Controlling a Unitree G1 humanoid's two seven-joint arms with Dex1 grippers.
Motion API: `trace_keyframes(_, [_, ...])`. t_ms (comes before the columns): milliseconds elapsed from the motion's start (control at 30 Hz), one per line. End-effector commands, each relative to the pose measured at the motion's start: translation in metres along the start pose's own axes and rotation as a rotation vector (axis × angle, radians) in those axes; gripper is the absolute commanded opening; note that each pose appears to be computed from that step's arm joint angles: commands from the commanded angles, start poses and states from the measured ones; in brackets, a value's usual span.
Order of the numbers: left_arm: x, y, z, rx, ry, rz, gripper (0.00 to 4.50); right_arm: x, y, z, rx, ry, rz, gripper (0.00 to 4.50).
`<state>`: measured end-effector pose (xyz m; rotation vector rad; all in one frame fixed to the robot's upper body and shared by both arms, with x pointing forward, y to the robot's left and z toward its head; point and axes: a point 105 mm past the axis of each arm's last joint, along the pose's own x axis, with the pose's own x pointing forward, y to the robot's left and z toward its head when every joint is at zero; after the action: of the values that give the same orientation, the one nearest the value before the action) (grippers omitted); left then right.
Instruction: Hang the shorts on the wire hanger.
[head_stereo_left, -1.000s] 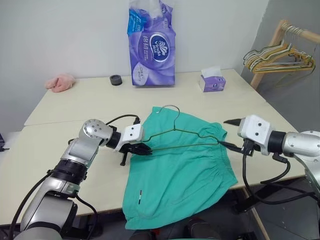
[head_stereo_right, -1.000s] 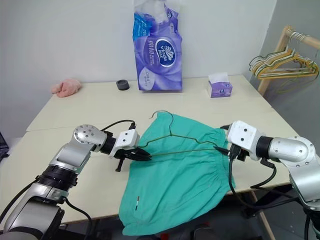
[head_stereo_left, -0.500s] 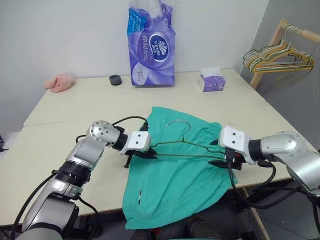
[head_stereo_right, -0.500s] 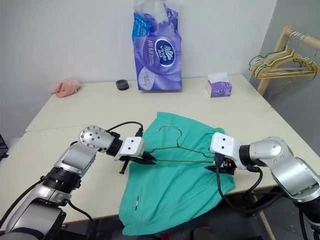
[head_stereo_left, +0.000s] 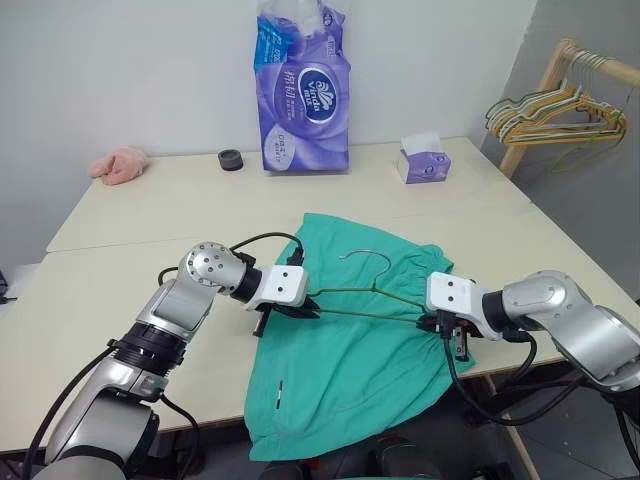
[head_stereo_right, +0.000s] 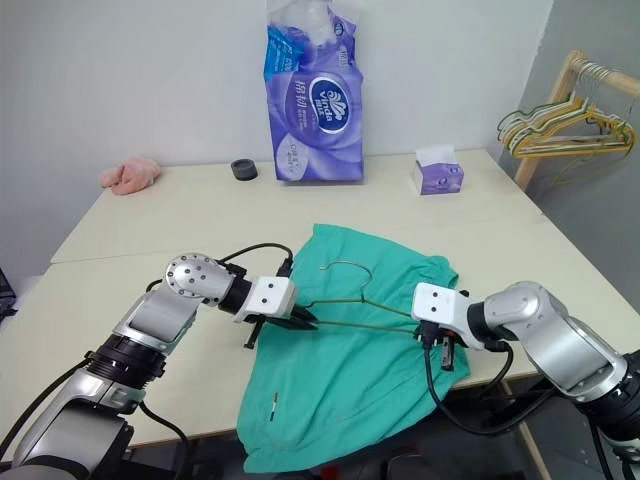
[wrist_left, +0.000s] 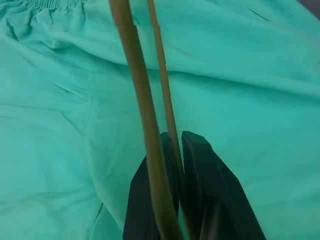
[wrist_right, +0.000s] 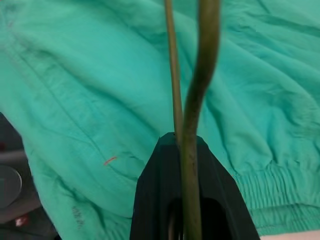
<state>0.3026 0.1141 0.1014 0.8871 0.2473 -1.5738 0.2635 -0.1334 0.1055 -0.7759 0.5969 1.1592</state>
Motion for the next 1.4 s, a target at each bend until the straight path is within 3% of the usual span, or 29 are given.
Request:
trace_keyframes(33, [0.001, 0.006, 0.011, 0.056, -0.017, 0.025, 0.00, -0.006, -0.003, 0.011, -0.036, -0.020, -0.017, 0.04])
trace_keyframes(133, [0.002, 0.002, 0.019, -0.035, -0.092, -0.013, 0.00, -0.006, -0.003, 0.012, -0.036, -0.022, -0.020, 0.04])
trace_keyframes(167, [0.002, 0.005, 0.022, -0.046, -0.114, 0.005, 0.69, -0.006, -0.003, 0.012, -0.037, -0.021, -0.023, 0.00])
trace_keyframes(400, [-0.002, 0.019, 0.035, -0.144, -0.230, 0.093, 2.69, -0.009, -0.006, 0.011, -0.021, -0.027, -0.051, 0.00])
trace_keyframes(467, [-0.014, 0.035, 0.039, -0.261, -0.311, 0.156, 3.24, -0.014, -0.007, 0.008, -0.005, -0.027, -0.062, 0.00])
trace_keyframes(633, [-0.052, 0.064, 0.022, -0.466, -0.376, 0.306, 3.24, -0.031, -0.005, -0.013, 0.107, -0.013, -0.122, 0.00])
trace_keyframes(867, [-0.065, 0.078, 0.011, -0.533, -0.399, 0.417, 3.24, -0.051, 0.008, -0.044, 0.267, 0.016, -0.198, 0.00])
trace_keyframes(967, [-0.058, 0.067, 0.012, -0.553, -0.409, 0.350, 3.24, -0.064, 0.012, -0.062, 0.390, 0.020, -0.263, 0.00])
trace_keyframes(1133, [-0.039, 0.013, 0.013, -0.567, -0.345, 0.058, 3.24, -0.092, 0.024, -0.098, 0.648, 0.006, -0.380, 0.00])
trace_keyframes(1400, [-0.023, -0.001, 0.012, -0.568, -0.317, -0.006, 3.24, -0.091, 0.063, -0.128, 0.889, 0.011, -0.408, 0.00])
